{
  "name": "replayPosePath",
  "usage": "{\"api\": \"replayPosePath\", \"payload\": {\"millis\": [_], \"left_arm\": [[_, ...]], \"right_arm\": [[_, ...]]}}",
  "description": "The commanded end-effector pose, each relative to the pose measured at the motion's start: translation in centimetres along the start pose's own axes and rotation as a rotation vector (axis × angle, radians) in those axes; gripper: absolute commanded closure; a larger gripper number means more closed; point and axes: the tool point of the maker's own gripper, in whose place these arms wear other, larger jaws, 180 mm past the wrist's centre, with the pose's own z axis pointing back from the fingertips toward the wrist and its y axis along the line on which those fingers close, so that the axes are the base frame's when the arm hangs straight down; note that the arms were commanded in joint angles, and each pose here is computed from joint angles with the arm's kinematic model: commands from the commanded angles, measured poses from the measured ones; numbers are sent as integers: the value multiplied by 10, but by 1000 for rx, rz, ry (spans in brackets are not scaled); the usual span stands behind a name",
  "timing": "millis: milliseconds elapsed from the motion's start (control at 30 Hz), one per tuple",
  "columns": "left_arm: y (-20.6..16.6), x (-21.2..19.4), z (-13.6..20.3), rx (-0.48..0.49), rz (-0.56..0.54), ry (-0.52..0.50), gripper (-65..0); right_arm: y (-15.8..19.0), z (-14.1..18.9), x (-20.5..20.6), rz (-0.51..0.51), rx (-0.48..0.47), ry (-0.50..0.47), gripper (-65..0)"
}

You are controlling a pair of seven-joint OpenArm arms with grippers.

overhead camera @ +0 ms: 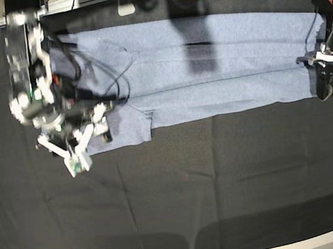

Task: Layout the t-shirt on the table in an organized manner, then fold the t-shirt properly
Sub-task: 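Release the shirt and move the right gripper over the folded body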

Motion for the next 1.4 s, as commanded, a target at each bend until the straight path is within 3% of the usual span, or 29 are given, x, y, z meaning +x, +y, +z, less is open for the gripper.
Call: {"api": "replayPosePath", "payload": {"millis": [0,367,600,767,967,1200,1367], "left_arm": [[1,22,-1,-10,-17,-63,-262],[1,22,-1,-10,-17,-63,-262],[1,22,-1,-10,-17,-63,-262],[1,22,-1,-10,-17,-64,-262],[1,22,-1,-10,-17,-64,-262],[1,22,-1,-10,-17,-63,-262],[1,22,-1,-10,-17,-63,-262]], "right_arm": [[-13,-1,14,-7,-36,-32,-369],[-74,-54,2,-178,-86,170,-369],[-72,-76,-16,-264,-18,298,-369],[-65,-77,-24,-233,20,320,-365],[-50,-76,-22,-223,112,320,-204],[-48,-75,-23,-206,123,327,-34],[-38,-70,-9,-75,202,280,-3]]}}
